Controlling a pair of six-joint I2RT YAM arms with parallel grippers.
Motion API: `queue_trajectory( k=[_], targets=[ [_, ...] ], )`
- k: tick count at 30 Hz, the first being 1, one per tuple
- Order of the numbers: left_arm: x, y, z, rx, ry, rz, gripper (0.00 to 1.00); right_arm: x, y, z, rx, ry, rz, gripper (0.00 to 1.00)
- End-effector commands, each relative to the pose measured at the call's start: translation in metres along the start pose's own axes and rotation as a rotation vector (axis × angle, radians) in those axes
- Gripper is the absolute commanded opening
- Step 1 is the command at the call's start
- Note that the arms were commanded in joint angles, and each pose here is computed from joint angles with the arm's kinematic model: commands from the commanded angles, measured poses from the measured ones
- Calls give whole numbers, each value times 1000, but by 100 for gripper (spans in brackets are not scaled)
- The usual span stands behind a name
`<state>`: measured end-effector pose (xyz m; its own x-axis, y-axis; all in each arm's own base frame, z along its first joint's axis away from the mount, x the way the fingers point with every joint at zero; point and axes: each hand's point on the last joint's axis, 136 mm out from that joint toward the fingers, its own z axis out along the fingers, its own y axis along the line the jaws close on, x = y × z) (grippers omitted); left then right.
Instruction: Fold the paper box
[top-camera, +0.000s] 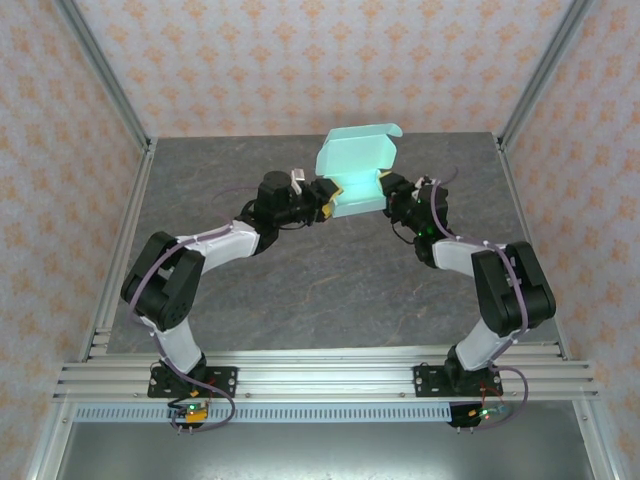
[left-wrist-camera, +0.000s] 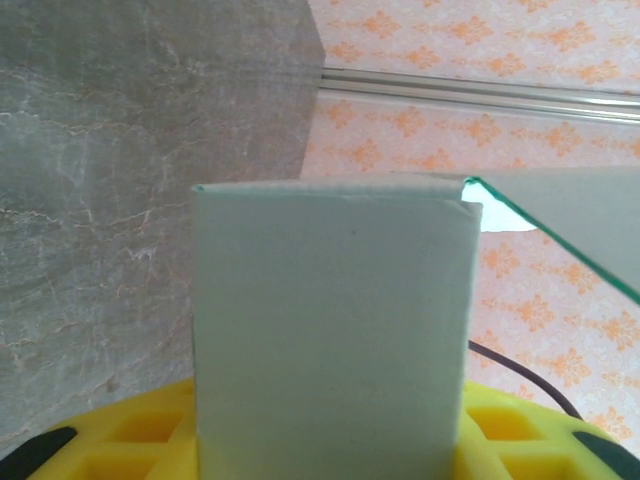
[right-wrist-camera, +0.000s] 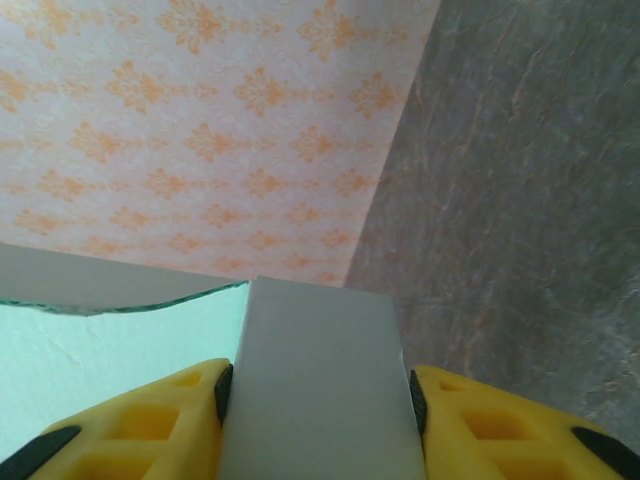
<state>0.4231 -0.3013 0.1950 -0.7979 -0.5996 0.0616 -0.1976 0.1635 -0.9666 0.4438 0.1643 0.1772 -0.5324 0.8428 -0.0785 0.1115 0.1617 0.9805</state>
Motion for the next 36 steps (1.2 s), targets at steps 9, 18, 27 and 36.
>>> queue_trajectory(
  k=[9,18,27,36],
  targets=[
    [-18,9,3,6,-29,101,30,4,-9,-14,49,24,-39,70],
    [-26,81,8,-159,4,196,31,11,-16,-40,169,97,-338,90],
    [-22,136,-13,-330,164,479,36,11,-24,-59,266,154,-733,83],
    [-27,166,-15,-347,246,430,66,3,23,-57,238,147,-819,87]
  ],
)
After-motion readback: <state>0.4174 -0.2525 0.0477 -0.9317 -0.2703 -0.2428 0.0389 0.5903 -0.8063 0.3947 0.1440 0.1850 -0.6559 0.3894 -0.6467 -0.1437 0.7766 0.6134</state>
